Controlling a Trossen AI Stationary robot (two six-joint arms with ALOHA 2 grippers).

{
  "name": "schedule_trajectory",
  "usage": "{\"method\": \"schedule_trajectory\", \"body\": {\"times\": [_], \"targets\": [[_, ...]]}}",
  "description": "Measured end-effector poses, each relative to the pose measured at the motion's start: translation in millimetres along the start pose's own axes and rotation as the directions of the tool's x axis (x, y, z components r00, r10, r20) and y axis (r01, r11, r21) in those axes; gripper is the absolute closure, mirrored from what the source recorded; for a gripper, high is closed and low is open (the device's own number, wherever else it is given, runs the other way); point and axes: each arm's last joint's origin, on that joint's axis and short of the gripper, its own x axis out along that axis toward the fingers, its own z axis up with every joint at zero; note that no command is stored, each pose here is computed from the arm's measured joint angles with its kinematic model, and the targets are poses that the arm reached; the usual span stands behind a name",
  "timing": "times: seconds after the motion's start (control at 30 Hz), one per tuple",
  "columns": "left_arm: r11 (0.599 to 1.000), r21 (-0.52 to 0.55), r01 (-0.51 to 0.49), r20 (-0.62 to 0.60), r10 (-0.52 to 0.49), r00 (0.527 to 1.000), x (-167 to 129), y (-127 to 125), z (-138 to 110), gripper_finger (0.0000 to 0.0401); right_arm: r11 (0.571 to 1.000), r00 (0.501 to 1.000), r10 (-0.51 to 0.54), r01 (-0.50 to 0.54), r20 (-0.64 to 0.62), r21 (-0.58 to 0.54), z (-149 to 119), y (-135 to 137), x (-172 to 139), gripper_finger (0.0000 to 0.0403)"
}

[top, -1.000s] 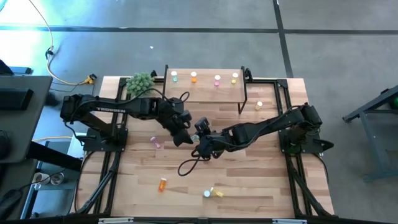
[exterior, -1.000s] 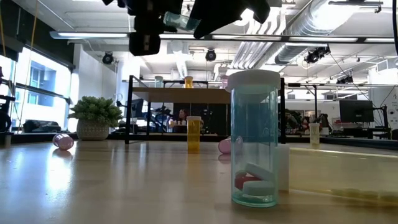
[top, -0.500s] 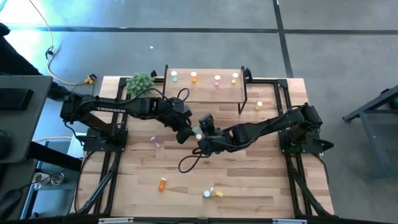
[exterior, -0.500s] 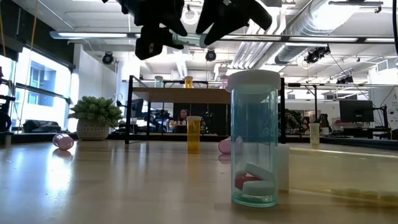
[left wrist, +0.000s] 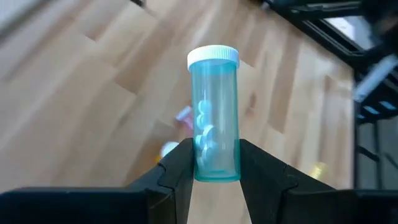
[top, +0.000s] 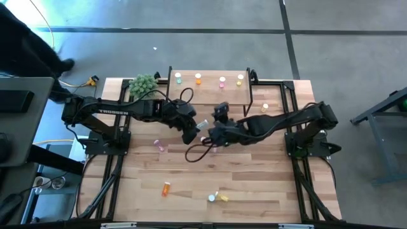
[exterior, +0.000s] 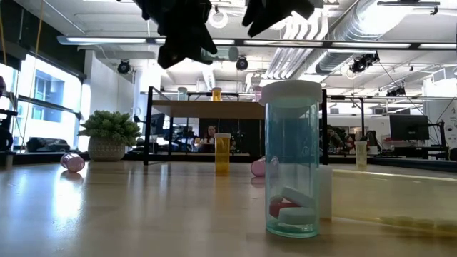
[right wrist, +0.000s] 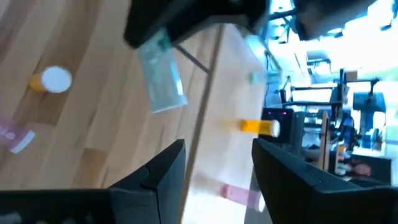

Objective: Pick and place medicine bottles onto shelf by color
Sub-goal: Put the top blue pill bottle on the shelf aligned with the blue pill bottle

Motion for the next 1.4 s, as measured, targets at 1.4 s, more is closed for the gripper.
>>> {"method": "schedule_trajectory", "body": {"times": [1.4], "targets": [[0.738,-0.093,-0.668,0.384,0.646,0.66,-61,-33,-45,0.0303,0.634,0.732,0.035,-0.542,0.68,0.551,-68,-135,5,0.0226]]}}
